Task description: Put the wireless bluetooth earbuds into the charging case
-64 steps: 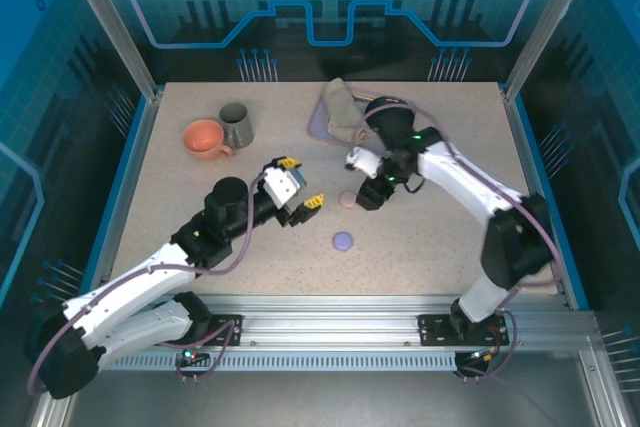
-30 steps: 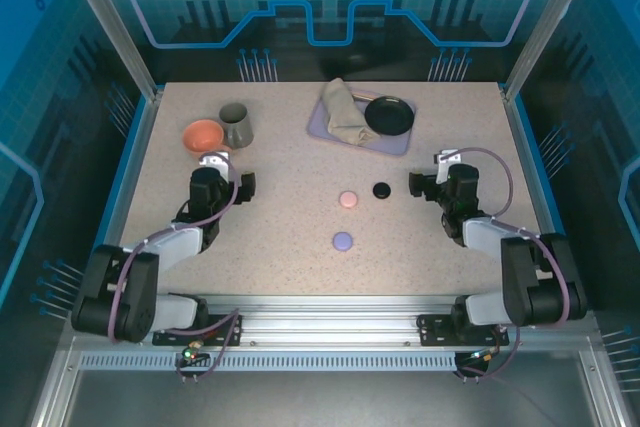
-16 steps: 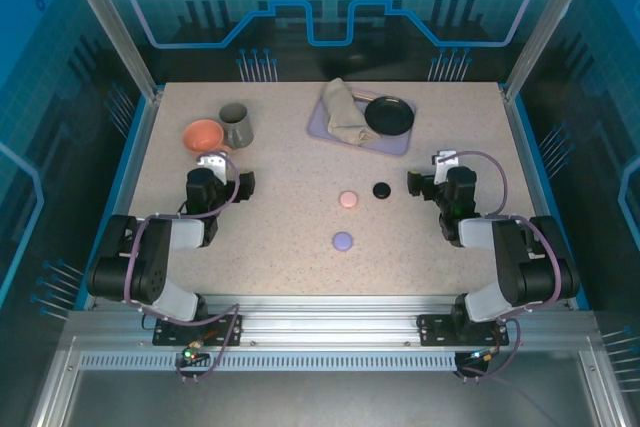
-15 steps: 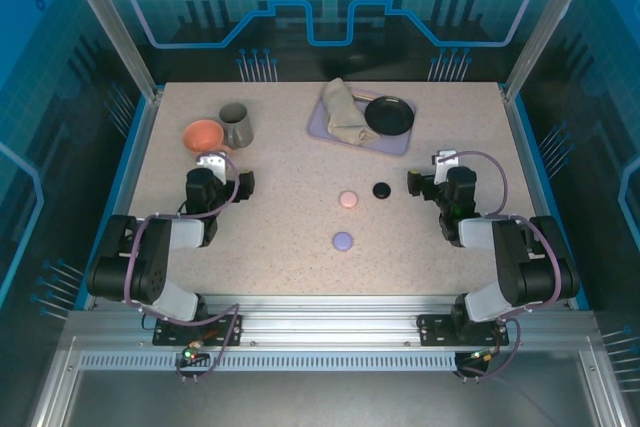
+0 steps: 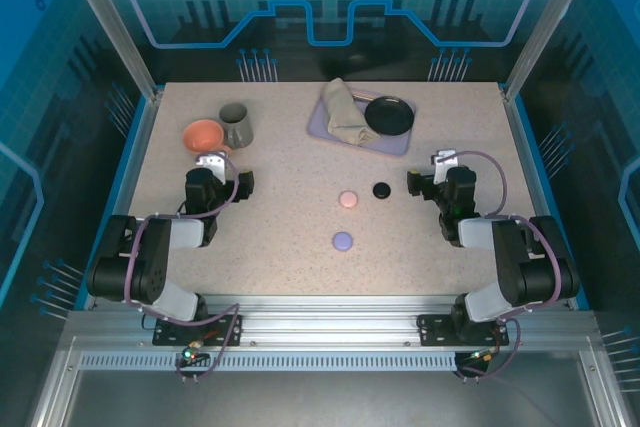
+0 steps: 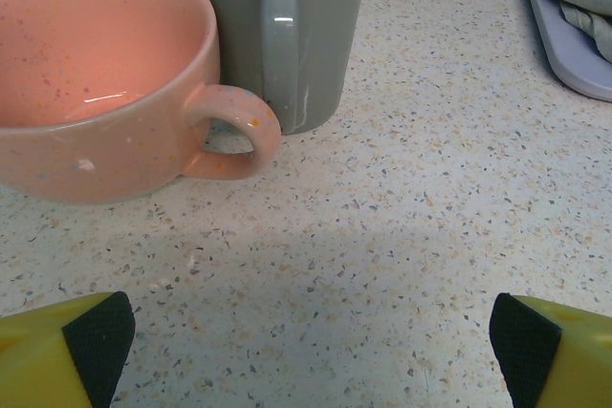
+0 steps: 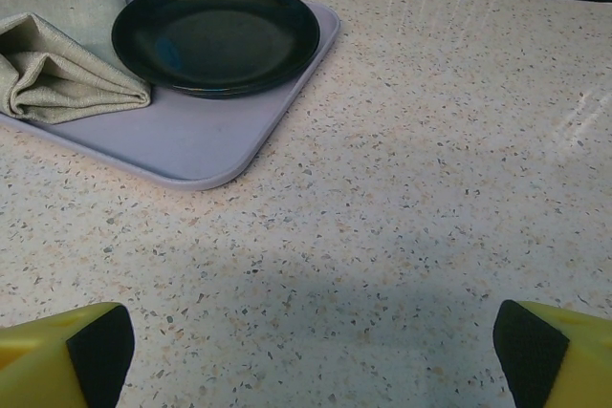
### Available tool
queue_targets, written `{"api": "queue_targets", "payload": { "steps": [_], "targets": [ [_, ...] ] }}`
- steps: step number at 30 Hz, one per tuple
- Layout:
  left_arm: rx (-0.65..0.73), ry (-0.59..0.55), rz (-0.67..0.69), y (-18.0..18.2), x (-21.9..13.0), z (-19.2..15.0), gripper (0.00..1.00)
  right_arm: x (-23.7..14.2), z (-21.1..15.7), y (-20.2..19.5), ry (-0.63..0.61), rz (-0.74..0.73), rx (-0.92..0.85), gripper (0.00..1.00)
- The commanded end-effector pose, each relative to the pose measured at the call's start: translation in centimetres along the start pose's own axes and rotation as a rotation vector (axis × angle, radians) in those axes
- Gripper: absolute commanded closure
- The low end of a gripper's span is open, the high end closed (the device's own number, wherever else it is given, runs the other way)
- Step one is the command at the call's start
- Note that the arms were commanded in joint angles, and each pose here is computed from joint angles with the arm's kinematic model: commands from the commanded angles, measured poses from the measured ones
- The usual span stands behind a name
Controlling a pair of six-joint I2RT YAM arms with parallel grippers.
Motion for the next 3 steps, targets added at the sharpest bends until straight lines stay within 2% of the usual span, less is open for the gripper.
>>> {"api": "queue_targets", "payload": {
  "steps": [1, 3],
  "targets": [
    [-0.004, -0.034, -0.012, 0.03, 0.03, 0.88, 0.01, 0.12, 0.89, 0.06, -0.034, -0.004, -0.011, 0.0],
    [-0.004, -0.033, -0.013, 0.01, 0.04, 0.87, 0.01, 0.1, 0.82, 0.03, -0.032, -0.004, -0.011, 0.0]
  ]
}}
Point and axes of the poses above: each hand's point on the last joint's axis, 136 mm out from that joint toward the fingers, its own x axis out along the fingers, its own y axis along the line the jaws close on, z = x × y, the point moved 1 cm from there along -x, back along the fingers, and after that the axes turned 3 degrees about -x, right-handed, at the moved point
